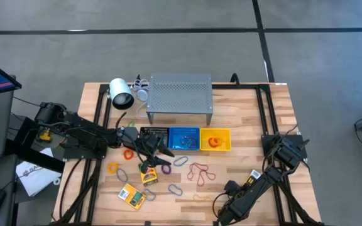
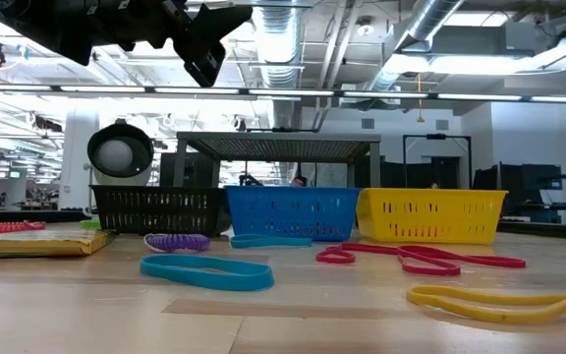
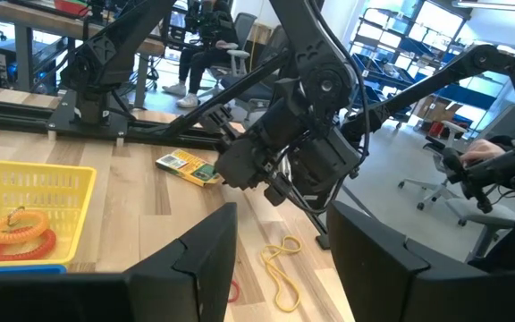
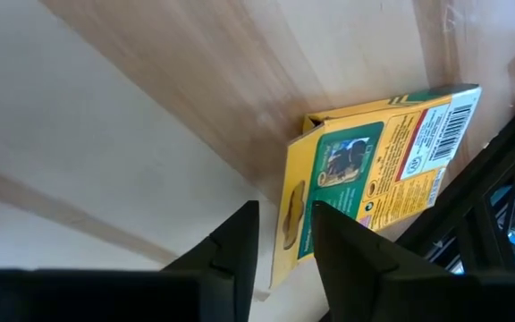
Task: Pick & Place Office Desk Supplies
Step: Put the right box of crayons into the black bin
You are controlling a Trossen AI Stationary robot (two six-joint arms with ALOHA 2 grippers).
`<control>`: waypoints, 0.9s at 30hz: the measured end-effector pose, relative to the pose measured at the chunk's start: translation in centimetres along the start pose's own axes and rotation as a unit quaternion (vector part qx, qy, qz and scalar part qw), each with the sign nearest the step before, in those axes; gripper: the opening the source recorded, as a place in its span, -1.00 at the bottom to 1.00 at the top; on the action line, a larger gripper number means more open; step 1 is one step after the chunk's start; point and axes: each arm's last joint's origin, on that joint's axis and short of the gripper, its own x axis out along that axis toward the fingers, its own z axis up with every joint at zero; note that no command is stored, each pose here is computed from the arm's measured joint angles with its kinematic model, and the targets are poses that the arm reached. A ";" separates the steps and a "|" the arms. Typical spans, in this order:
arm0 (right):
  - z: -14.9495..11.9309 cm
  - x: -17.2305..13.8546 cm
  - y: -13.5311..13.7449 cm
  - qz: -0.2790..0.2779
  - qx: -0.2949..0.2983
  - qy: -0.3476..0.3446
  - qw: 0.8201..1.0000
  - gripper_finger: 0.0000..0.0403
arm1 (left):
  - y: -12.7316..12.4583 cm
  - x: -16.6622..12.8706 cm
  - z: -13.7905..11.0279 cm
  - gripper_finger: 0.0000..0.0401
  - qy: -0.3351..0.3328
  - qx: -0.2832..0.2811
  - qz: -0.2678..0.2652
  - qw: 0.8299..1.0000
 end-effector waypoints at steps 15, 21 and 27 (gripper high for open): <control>0.0 -0.1 0.0 0.000 0.000 0.000 1.000 -0.53 | 0.0 0.0 0.0 -0.15 0.001 0.000 0.000 1.000; 0.0 -0.1 0.0 0.000 0.000 0.000 1.000 -0.66 | 0.0 0.0 0.0 -0.15 0.001 0.000 0.000 1.000; 0.0 -0.1 0.0 0.000 0.000 0.000 1.000 -0.78 | 0.0 0.0 0.0 -0.15 0.001 0.000 0.000 1.000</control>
